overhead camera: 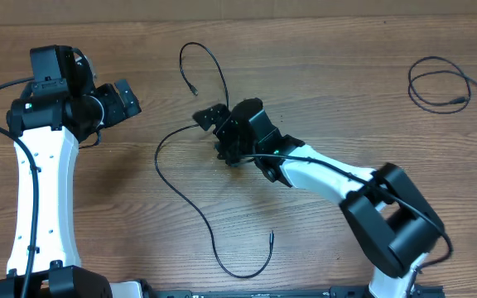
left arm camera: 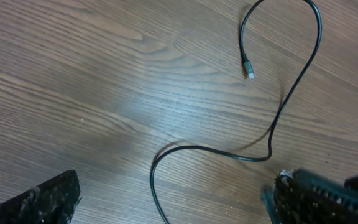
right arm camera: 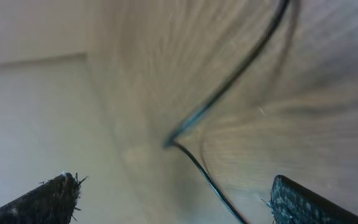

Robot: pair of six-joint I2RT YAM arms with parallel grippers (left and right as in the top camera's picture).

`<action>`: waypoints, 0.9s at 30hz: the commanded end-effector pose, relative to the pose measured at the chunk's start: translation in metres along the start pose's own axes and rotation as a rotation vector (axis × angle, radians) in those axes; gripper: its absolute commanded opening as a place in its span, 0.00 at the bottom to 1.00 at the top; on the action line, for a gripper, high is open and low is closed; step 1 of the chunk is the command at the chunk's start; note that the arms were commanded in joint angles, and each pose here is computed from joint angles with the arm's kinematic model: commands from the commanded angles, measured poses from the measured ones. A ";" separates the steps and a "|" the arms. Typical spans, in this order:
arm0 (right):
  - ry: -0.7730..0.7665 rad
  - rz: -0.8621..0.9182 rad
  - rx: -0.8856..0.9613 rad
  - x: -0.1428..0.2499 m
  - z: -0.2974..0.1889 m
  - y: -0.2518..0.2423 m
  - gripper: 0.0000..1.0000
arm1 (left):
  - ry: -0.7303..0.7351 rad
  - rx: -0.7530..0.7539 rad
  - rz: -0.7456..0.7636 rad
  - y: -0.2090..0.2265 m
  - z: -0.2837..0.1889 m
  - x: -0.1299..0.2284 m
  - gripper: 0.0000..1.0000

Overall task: Untangle cables
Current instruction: 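Reach the right gripper to the long black cable at center and grasp it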

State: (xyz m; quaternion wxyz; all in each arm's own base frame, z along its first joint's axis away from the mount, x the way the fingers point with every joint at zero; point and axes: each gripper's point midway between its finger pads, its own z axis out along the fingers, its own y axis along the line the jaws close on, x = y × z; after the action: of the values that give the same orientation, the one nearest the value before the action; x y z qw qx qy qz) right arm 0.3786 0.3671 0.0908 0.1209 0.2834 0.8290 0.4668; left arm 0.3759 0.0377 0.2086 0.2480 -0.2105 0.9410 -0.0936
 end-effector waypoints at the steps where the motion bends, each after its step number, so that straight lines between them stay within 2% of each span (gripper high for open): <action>1: -0.045 0.031 -0.065 -0.012 0.016 0.002 0.93 | -0.011 -0.008 0.022 0.000 -0.002 -0.004 0.99; 7: -0.054 0.029 -0.118 -0.017 0.032 -0.001 0.88 | -0.011 -0.008 0.022 0.000 -0.002 -0.004 1.00; 10: -0.074 0.029 -0.104 -0.021 0.035 -0.008 0.81 | -0.011 -0.008 0.022 0.000 -0.002 -0.004 1.00; 12: -0.078 0.028 -0.104 -0.021 0.035 -0.008 0.72 | -0.011 -0.008 0.022 0.000 -0.002 -0.004 0.99; 17: -0.058 -0.085 -0.111 -0.017 0.035 -0.004 0.29 | -0.011 -0.008 0.022 0.000 -0.002 -0.004 1.00; 21: -0.016 -0.201 -0.116 -0.014 0.034 -0.004 0.08 | -0.011 -0.008 0.022 0.000 -0.002 -0.004 1.00; 22: -0.006 -0.220 -0.119 -0.015 0.033 -0.004 0.04 | -0.011 -0.008 0.022 0.000 -0.002 -0.004 0.99; 27: 0.105 -0.282 -0.144 -0.024 0.023 -0.008 0.04 | -0.011 -0.008 0.022 0.000 -0.002 -0.004 1.00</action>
State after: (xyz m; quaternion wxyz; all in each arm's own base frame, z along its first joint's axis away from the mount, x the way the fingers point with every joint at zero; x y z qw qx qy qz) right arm 0.4040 0.3744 0.0648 0.1723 0.1893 0.8278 0.4993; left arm 0.3757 0.0386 0.2084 0.2479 -0.2113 0.9411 -0.0909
